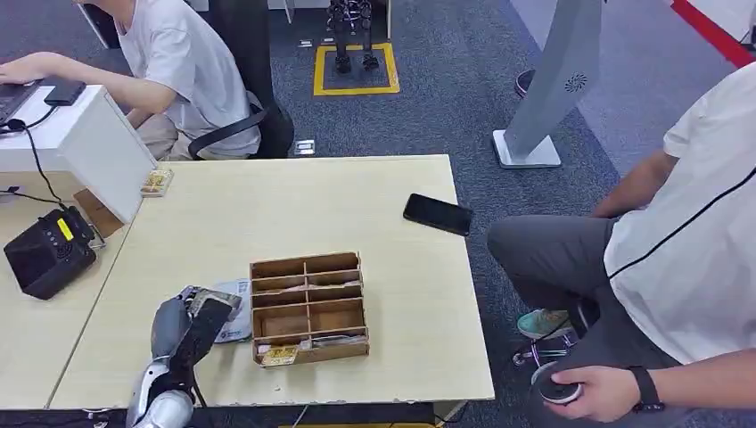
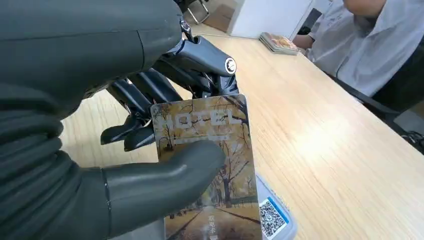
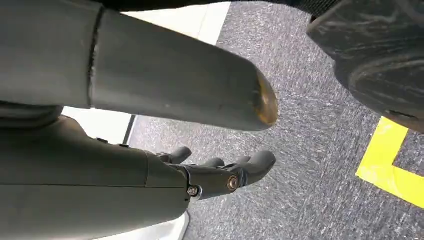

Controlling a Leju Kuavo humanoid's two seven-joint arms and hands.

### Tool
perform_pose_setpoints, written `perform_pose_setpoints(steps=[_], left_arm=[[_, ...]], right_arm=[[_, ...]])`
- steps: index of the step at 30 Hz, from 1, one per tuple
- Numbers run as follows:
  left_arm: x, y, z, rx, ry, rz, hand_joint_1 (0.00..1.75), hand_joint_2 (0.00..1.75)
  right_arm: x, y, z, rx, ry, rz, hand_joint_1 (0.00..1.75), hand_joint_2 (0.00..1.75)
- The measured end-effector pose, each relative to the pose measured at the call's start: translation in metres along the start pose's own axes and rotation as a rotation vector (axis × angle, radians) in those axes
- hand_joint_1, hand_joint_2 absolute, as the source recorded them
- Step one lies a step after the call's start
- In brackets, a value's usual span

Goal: Pass the card to the sensor for recognition and then transmit it.

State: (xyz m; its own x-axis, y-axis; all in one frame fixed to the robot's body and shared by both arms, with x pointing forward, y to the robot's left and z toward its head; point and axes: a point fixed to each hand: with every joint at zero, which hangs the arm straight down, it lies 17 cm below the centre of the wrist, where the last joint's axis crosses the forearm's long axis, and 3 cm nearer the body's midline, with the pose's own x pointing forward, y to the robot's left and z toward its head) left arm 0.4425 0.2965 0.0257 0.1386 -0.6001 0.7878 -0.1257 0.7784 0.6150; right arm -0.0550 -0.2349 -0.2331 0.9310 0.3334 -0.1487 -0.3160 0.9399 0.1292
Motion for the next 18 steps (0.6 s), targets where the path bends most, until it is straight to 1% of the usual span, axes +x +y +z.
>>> perform_pose_setpoints(steps=[18], left_arm=[[-0.018, -0.006, -0.001, 0.004, 0.039, -0.042, 1.75, 1.75]], right_arm=[[0.002, 0.002, 0.000, 0.009, -0.009, -0.022, 0.00, 0.00]])
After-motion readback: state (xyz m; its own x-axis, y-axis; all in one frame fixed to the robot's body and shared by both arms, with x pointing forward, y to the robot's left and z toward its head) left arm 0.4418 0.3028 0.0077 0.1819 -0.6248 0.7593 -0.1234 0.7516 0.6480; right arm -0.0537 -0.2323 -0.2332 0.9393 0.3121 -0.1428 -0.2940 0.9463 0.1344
